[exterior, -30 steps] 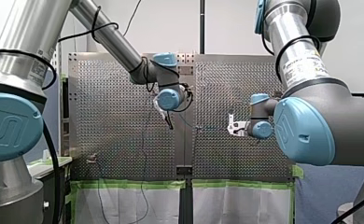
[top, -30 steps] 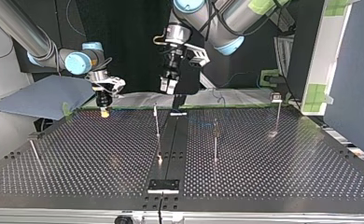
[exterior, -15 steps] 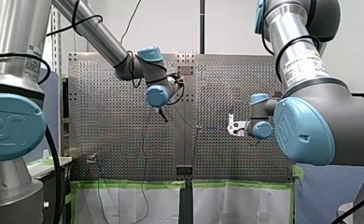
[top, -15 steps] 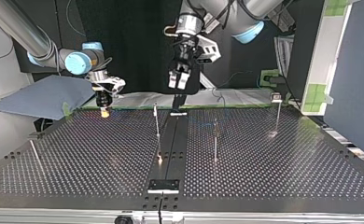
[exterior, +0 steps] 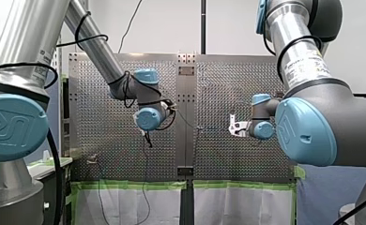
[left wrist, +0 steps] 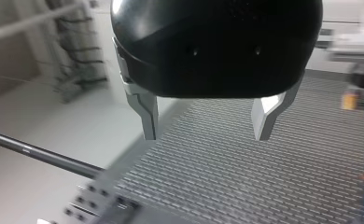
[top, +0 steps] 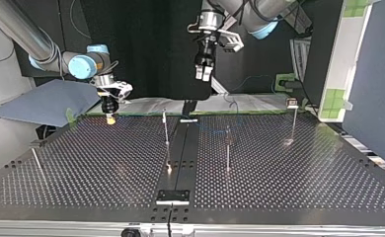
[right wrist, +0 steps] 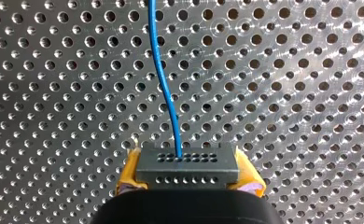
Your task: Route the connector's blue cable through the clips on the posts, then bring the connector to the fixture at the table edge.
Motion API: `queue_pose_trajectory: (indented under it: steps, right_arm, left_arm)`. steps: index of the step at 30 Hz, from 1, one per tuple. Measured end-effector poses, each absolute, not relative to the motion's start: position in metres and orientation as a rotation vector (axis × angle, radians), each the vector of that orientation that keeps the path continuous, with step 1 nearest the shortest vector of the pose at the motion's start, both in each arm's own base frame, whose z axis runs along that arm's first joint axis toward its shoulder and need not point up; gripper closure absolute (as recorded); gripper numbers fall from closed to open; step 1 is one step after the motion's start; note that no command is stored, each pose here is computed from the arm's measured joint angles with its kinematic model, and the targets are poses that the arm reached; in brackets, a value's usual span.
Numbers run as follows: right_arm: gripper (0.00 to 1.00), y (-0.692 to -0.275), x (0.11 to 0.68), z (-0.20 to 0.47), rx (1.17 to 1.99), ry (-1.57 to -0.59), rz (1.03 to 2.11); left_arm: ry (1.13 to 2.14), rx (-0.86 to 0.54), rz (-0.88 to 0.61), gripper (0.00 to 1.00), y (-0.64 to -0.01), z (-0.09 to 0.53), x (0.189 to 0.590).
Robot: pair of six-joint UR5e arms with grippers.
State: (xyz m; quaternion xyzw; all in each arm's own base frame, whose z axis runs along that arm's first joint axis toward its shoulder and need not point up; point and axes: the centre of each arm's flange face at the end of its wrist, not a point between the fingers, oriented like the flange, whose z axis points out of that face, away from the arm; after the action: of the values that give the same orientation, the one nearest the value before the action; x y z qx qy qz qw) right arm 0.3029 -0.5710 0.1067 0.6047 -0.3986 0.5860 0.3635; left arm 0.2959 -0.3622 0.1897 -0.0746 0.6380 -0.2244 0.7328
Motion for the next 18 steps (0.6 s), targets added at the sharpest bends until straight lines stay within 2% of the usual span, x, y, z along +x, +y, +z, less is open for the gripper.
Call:
queue_pose_trajectory:
  steps: [18]
  right_arm:
    - [1.00, -0.583, 0.297, 0.131, 1.526, -1.051, 1.472]
  left_arm:
    - [1.565, -0.118, -0.382, 0.00, -0.317, 0.128, 0.246]
